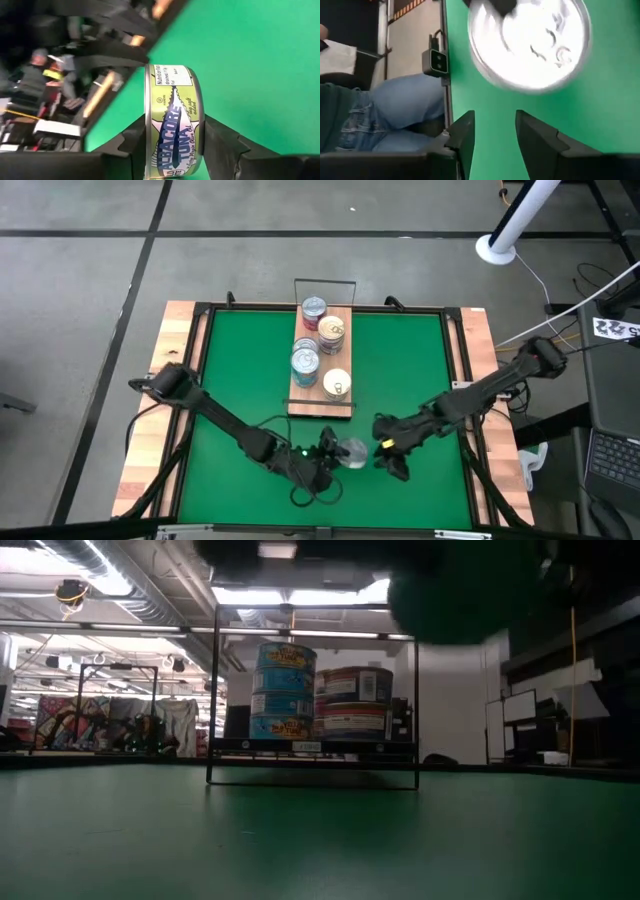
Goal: Stack canned seafood by type on shelf
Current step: Stack the green tuna can on top of the green tuna can on the shelf
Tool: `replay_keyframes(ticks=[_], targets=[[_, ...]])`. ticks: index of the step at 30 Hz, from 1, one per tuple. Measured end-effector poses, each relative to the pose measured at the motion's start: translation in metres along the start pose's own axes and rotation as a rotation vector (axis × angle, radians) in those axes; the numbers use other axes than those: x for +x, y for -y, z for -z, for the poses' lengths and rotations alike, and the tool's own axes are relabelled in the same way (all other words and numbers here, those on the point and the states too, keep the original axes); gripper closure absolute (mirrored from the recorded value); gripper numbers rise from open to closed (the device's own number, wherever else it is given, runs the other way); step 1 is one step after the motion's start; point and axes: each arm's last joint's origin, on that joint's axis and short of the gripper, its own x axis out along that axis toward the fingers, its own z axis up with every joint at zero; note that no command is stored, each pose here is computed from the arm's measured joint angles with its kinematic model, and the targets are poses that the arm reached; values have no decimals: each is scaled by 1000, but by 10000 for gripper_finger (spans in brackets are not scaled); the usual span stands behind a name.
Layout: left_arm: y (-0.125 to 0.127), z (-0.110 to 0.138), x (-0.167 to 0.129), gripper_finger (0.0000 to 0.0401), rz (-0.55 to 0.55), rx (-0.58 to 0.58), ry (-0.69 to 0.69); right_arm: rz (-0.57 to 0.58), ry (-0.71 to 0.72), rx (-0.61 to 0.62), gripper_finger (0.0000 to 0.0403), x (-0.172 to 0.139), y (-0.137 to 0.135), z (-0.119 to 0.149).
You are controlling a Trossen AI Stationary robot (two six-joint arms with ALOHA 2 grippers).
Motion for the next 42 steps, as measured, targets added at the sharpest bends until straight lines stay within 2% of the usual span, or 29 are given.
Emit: replay_keyframes(ticks=[6,11,15,22,28,31,34,38,42], targets=[[-54,-17,-53,254,-135,-49,44,116,146,-66,260,-52,5,5],[-104,-13,-108,253,-294,-39,-33,227,240,-69,260,-83,13,12],[-139,7,-150,250,-406,-80,-156,303,267,-77,260,-95,20,16],[-181,66,-197,255,-433,-192,-337,403,281,-145,260,-107,28,21],[-193,118,-204,252,-360,-222,-601,449,322,-97,260,-116,39,13],[-192,142,-194,256,-327,-234,-716,484,337,-87,260,-119,47,7],[-182,169,-176,255,-273,-186,-803,520,351,-59,260,-122,57,0],[-172,201,-153,253,-243,-101,-861,522,349,-3,260,-126,67,-7],[-176,222,-133,252,-261,-79,-794,518,339,22,260,-129,76,-12]])
